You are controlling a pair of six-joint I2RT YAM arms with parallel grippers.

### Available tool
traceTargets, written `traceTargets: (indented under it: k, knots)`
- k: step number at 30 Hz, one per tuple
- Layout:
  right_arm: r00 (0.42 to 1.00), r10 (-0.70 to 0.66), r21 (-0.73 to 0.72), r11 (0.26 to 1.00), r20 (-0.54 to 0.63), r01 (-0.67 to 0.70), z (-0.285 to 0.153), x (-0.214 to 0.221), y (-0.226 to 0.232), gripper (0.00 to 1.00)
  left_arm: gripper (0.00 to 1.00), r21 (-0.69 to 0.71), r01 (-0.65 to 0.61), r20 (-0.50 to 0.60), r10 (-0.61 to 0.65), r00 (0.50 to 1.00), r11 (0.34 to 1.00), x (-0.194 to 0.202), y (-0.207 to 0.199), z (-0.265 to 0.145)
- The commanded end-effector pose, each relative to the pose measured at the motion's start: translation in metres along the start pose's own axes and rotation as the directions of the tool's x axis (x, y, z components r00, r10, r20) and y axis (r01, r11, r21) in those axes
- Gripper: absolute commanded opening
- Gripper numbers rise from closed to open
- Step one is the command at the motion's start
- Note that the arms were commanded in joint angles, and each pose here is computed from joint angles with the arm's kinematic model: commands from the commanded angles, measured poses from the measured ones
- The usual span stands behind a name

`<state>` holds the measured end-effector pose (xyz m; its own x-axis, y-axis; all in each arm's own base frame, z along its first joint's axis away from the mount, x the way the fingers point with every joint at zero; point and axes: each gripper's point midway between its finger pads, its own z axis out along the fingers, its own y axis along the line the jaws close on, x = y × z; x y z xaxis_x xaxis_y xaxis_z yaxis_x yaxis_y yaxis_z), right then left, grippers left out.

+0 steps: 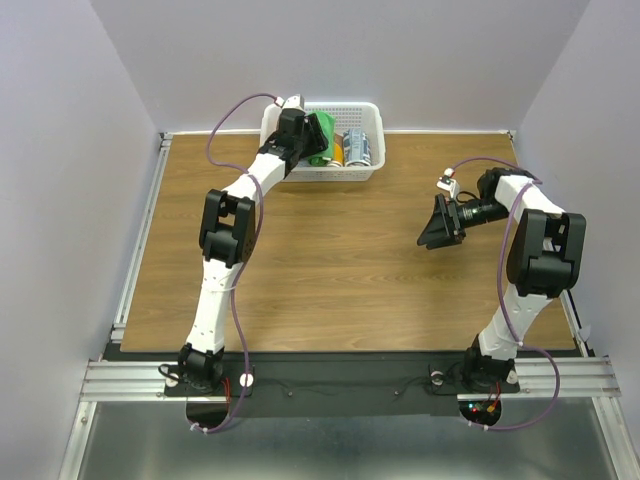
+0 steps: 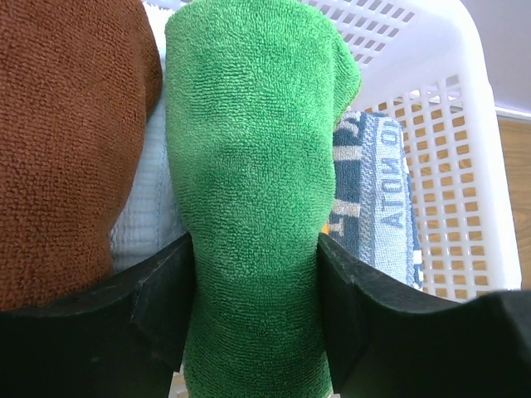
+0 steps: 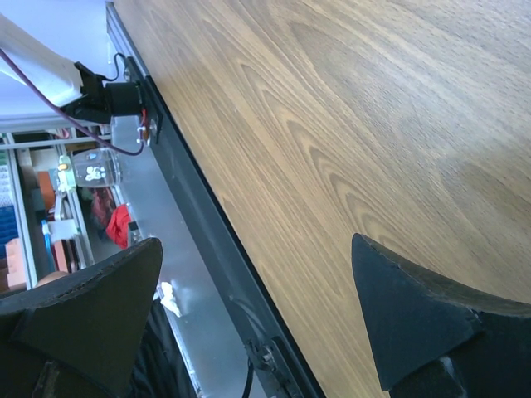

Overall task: Roll the towels
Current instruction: Place the rolled towel into the container

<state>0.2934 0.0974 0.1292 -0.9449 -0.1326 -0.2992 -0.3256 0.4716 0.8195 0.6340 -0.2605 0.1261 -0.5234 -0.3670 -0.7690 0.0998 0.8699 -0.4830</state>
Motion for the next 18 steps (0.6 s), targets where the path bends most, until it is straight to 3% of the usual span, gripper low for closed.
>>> traceTargets:
  k: [1,6,8,18]
  knots:
    - [0.999,-0.015,-0.028,0.999,0.037,0.016,-0.002,-0.006,0.004,1.0,0.67,0.042,-0.01,0.125,0.004,0.992,0.999,-0.056,-0.029,-0.027]
    - [0.999,-0.023,-0.036,0.999,0.045,0.025,-0.002,-0.006,0.007,1.0,0.78,0.051,-0.035,0.166,0.026,0.986,0.998,-0.073,-0.045,-0.042]
    - [0.999,-0.023,-0.042,0.999,0.046,0.025,-0.001,-0.006,0.008,1.0,0.91,0.027,-0.038,0.203,0.032,0.979,0.999,-0.086,-0.047,-0.05]
    - [0.997,-0.052,-0.035,0.998,0.063,0.054,-0.006,-0.007,0.017,1.0,0.95,-0.017,-0.085,0.287,0.086,0.954,0.996,-0.116,-0.064,-0.08]
